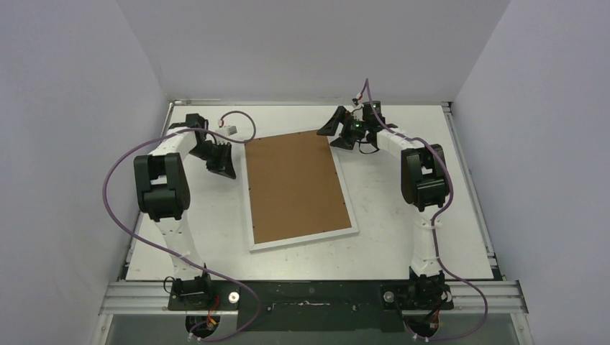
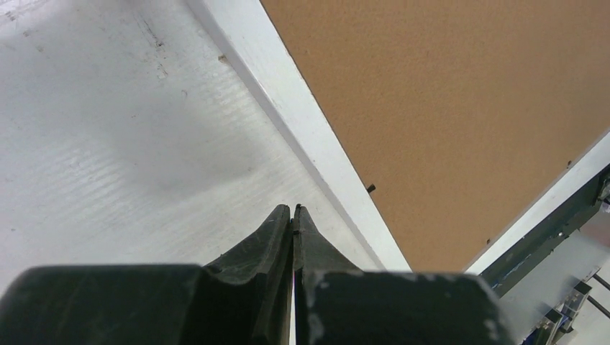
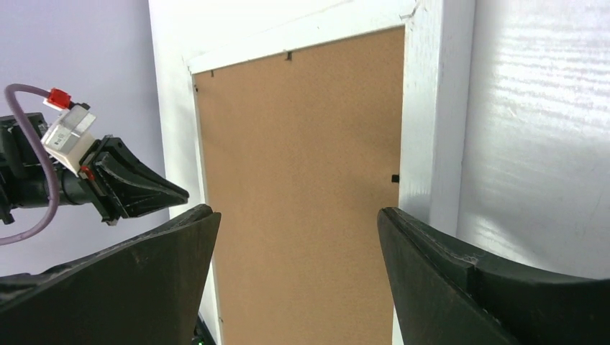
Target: Put the photo into the frame
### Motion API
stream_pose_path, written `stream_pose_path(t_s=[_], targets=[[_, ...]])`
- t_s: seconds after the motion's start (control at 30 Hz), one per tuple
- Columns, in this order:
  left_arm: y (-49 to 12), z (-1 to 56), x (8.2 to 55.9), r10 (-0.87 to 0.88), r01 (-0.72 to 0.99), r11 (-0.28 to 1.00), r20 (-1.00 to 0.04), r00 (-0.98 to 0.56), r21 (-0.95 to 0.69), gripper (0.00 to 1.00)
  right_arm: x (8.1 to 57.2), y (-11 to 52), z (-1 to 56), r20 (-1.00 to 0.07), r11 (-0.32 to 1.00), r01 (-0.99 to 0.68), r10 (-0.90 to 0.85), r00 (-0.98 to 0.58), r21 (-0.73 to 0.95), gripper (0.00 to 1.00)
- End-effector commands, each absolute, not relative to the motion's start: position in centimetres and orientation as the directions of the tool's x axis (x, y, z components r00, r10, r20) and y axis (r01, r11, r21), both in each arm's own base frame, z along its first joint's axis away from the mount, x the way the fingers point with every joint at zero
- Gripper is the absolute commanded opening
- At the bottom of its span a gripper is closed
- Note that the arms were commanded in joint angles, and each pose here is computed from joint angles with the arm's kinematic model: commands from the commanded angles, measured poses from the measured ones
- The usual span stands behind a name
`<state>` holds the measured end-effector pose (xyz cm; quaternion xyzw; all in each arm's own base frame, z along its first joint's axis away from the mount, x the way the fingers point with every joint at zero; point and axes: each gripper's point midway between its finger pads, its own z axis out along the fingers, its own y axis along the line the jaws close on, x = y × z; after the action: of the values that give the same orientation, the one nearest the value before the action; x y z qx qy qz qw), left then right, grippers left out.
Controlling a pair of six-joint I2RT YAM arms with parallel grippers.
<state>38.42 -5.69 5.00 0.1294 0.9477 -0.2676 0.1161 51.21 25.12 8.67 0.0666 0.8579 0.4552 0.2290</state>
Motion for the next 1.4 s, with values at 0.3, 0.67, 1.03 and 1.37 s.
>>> stream_pose_path(t_s=[0.3,0.67,1.03,1.37], targets=[[-7.9,2.5,40.4,0.202,0.33,0.823,-0.305,-0.931,-0.462,0.01,52.6,26.9,7.3,-0.346,0.567,-0.109,0.33,-0.878,0.816,0.83],[-8.3,5.5,42.7,0.179,0.347,0.809,-0.363,-0.915,-0.474,0.02,52.0,24.8,15.4,-0.448,0.557,-0.207,0.341,-0.826,0.805,0.94],[-6.9,10.2,41.8,0.112,0.317,0.804,-0.395,-0.912,-0.504,0.38,45.8,17.8,11.7,-0.553,0.907,-0.078,0.182,-0.813,0.413,0.93],[-9.3,6.7,37.8,0.028,0.186,0.783,-0.266,-0.963,-0.593,0.39,41.6,18.1,6.3,-0.48,0.905,-0.078,0.147,-0.865,0.417,0.94]])
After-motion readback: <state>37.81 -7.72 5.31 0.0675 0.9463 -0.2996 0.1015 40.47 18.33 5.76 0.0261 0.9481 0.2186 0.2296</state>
